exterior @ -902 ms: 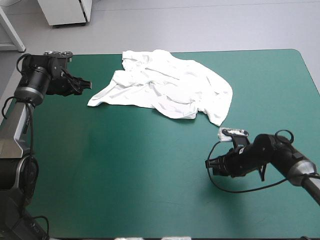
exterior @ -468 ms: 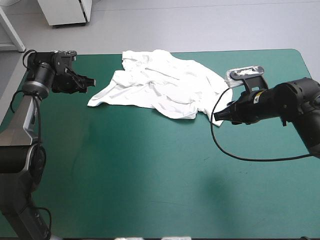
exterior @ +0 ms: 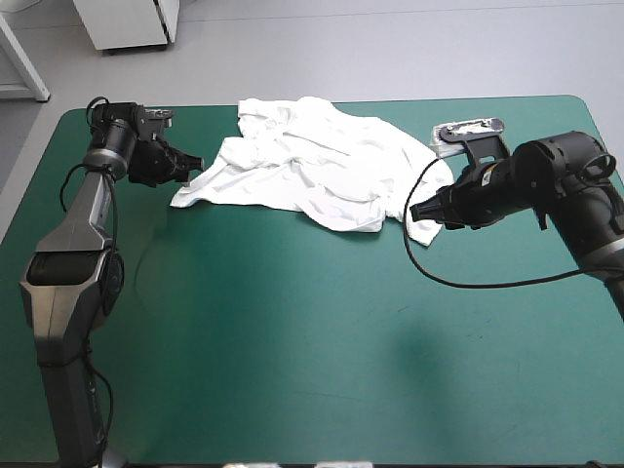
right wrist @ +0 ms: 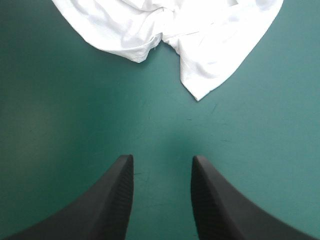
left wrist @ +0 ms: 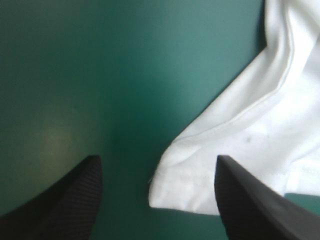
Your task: Fold the cloth
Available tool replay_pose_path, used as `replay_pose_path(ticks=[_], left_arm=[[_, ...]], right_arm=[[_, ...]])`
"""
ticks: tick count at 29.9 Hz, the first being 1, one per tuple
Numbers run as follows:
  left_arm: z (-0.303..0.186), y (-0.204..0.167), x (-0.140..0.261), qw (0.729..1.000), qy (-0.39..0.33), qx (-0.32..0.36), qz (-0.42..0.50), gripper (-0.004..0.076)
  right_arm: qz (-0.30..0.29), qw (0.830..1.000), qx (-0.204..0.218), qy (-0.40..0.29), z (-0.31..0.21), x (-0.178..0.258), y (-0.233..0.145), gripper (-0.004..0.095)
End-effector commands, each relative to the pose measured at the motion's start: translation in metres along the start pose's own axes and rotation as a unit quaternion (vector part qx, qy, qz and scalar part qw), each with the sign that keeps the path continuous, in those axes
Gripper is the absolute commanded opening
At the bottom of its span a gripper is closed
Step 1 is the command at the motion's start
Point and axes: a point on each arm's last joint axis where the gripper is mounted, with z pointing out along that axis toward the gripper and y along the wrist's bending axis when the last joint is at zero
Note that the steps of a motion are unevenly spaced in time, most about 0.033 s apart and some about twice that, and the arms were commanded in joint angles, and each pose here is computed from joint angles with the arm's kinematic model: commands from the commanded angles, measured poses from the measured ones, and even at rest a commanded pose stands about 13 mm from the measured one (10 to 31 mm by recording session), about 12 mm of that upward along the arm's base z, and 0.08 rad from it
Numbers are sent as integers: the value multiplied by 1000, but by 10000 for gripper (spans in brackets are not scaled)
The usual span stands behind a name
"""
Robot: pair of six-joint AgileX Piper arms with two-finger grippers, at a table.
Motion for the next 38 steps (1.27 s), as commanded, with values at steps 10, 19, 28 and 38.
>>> replay_pose_path(ticks=[10,19,28,38], left_arm=[[-6,-7,-7,999,-21,30,-4,472],[24,-35,-1,999,17,37,25,148],[25,-41,0,999,19,38,31,-7],[24,-42,-3,999,3,43,28,-9]], right_arm=[[10,999,-1,-51,-13,-10,-1,368],[17,998,-1,-66,-13,-13,-2,368],[70,997,-6,-16,30,-23,-24,384],[68,997,0,48,114,-32,-56,564]])
